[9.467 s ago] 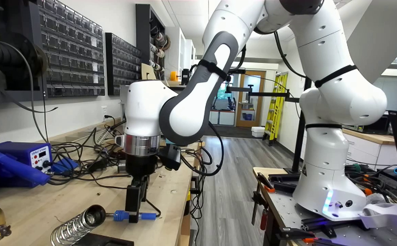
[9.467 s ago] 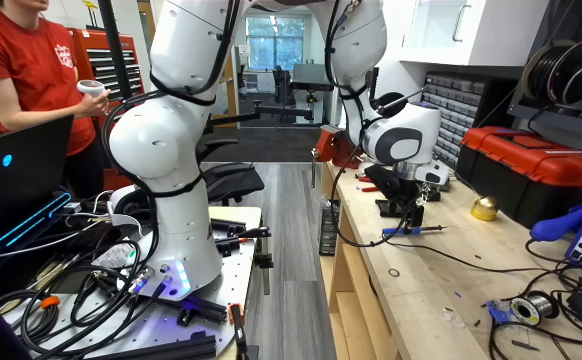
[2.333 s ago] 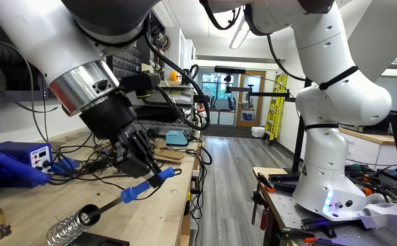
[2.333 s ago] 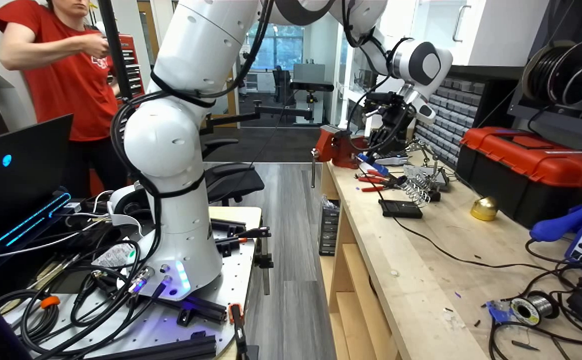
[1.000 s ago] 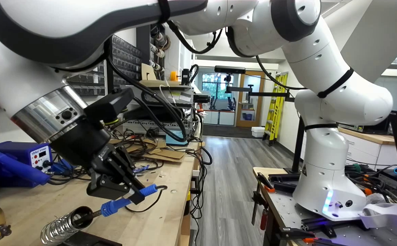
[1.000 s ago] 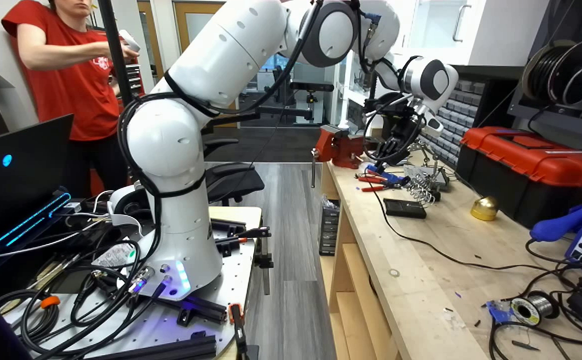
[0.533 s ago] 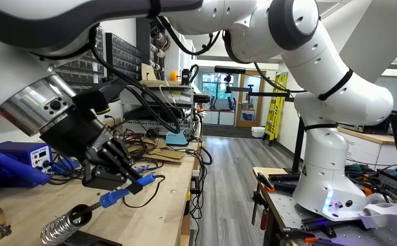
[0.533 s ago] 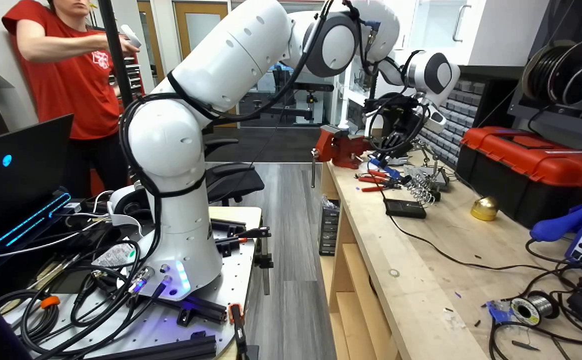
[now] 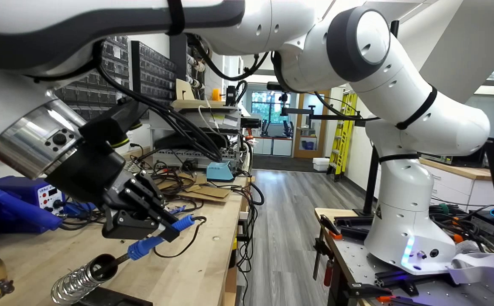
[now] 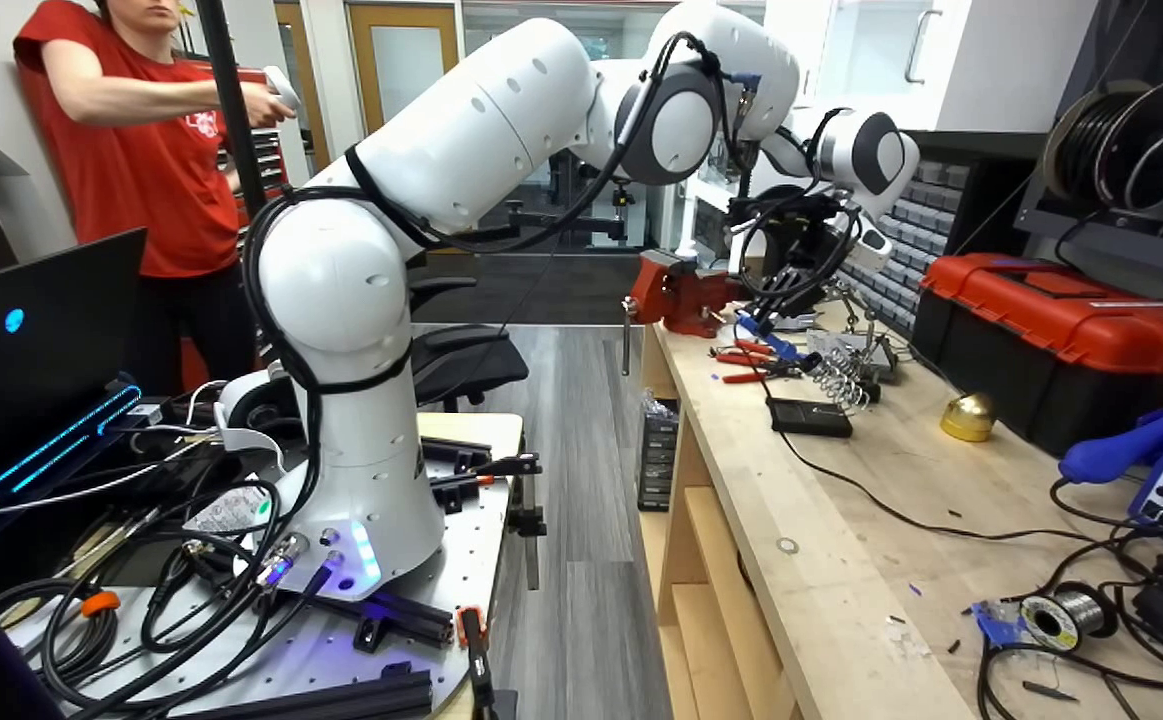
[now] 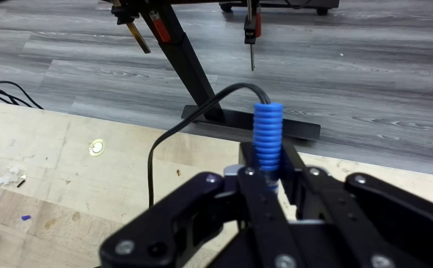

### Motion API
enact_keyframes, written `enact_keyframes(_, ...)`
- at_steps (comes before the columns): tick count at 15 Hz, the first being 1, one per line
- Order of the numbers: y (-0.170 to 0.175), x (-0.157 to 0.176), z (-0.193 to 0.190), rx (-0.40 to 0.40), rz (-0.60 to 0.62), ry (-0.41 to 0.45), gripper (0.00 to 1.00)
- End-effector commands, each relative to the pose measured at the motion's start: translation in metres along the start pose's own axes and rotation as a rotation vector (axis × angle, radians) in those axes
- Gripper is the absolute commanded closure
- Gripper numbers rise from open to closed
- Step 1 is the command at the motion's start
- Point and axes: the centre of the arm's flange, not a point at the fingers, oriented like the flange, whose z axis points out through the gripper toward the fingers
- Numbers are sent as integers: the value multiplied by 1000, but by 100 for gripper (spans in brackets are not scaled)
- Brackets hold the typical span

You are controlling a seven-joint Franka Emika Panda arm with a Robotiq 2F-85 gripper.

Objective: Pick up the spot welding pen and put it on the welding pen holder

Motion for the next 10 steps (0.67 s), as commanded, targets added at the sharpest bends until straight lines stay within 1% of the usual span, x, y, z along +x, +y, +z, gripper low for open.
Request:
enact_keyframes(1, -12, 20, -16, -59, 40, -33, 95)
enact_keyframes(4, -16, 24, -13, -68, 46, -35, 95)
enact_keyframes(10, -15, 35, -21, -68, 69, -17, 95)
